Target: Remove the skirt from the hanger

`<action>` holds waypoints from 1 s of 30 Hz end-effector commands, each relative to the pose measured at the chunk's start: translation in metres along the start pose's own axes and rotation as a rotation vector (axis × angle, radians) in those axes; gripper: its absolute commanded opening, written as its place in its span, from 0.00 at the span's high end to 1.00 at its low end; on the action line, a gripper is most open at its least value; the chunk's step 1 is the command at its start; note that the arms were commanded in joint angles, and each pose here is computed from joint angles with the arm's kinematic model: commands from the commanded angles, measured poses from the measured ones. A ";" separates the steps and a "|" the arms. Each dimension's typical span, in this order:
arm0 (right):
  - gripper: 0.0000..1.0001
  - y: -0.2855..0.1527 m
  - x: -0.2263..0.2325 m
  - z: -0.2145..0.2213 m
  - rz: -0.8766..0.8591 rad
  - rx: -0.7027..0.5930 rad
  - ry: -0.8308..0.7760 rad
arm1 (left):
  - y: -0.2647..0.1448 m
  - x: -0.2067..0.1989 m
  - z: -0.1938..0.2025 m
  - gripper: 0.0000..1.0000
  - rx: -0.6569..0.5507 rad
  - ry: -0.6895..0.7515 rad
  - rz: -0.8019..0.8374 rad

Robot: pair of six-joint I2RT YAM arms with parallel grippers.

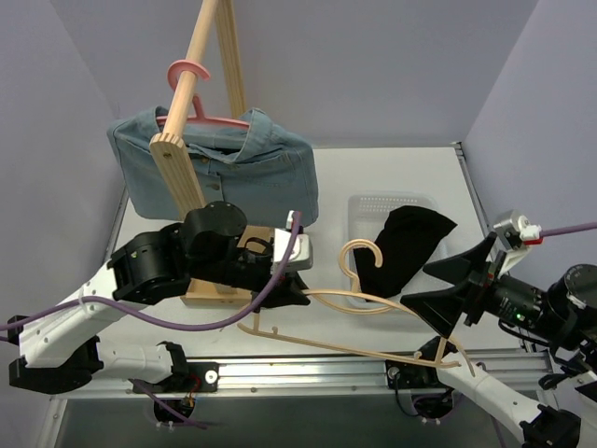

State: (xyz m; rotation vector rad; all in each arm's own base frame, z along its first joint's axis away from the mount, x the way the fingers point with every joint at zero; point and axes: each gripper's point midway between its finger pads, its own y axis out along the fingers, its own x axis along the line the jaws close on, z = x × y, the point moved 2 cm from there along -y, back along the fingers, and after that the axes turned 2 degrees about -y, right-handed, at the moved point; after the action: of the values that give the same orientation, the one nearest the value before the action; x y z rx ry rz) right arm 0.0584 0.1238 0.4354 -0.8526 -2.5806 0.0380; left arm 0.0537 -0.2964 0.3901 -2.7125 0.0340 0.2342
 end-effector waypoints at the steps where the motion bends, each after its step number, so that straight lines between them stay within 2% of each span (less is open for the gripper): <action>1: 0.00 -0.011 -0.010 0.022 0.066 0.054 0.015 | -0.028 -0.005 -0.016 0.98 -0.065 0.022 -0.039; 7: 0.06 -0.027 -0.001 0.043 0.013 0.037 0.057 | -0.037 0.002 -0.013 0.98 -0.065 0.036 -0.083; 12: 0.21 -0.028 -0.002 0.069 -0.020 0.075 0.093 | -0.037 0.005 -0.016 0.98 -0.073 0.041 -0.087; 19: 0.38 -0.021 -0.010 0.082 -0.001 0.090 0.117 | -0.041 0.006 -0.019 0.98 -0.086 0.052 -0.085; 20: 0.44 -0.020 -0.011 0.082 0.004 0.086 0.116 | -0.041 0.006 -0.019 0.98 -0.086 0.050 -0.086; 21: 0.69 -0.020 -0.012 0.082 0.009 0.085 0.115 | -0.041 0.007 -0.018 0.98 -0.085 0.049 -0.086; 22: 0.87 -0.020 -0.014 0.080 0.022 0.078 0.113 | -0.041 0.008 -0.017 0.98 -0.086 0.045 -0.090; 23: 1.00 -0.021 -0.015 0.078 0.032 0.070 0.110 | -0.042 0.009 -0.017 0.98 -0.088 0.044 -0.094; 26: 1.00 -0.026 -0.020 0.068 0.081 0.016 0.085 | -0.045 0.019 -0.015 0.98 -0.085 0.026 -0.140; 27: 1.00 -0.029 -0.021 0.064 0.098 -0.009 0.077 | -0.046 0.023 -0.016 0.94 -0.091 0.018 -0.165; 28: 1.00 -0.032 -0.022 0.058 0.108 -0.044 0.068 | -0.047 0.027 -0.016 0.66 -0.092 0.004 -0.196; 29: 1.00 -0.036 -0.023 0.051 0.128 -0.083 0.060 | -0.048 0.032 -0.015 0.51 -0.094 0.000 -0.230; 30: 1.00 -0.035 -0.023 0.048 0.128 -0.094 0.059 | -0.048 0.032 -0.016 0.27 -0.097 -0.001 -0.233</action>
State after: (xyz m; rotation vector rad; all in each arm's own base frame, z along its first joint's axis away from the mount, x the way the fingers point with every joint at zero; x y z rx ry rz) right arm 0.0196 0.1040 0.3699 -0.8237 -2.4785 0.0615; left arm 0.0842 -0.2666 0.4021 -2.7269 -0.1948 0.1709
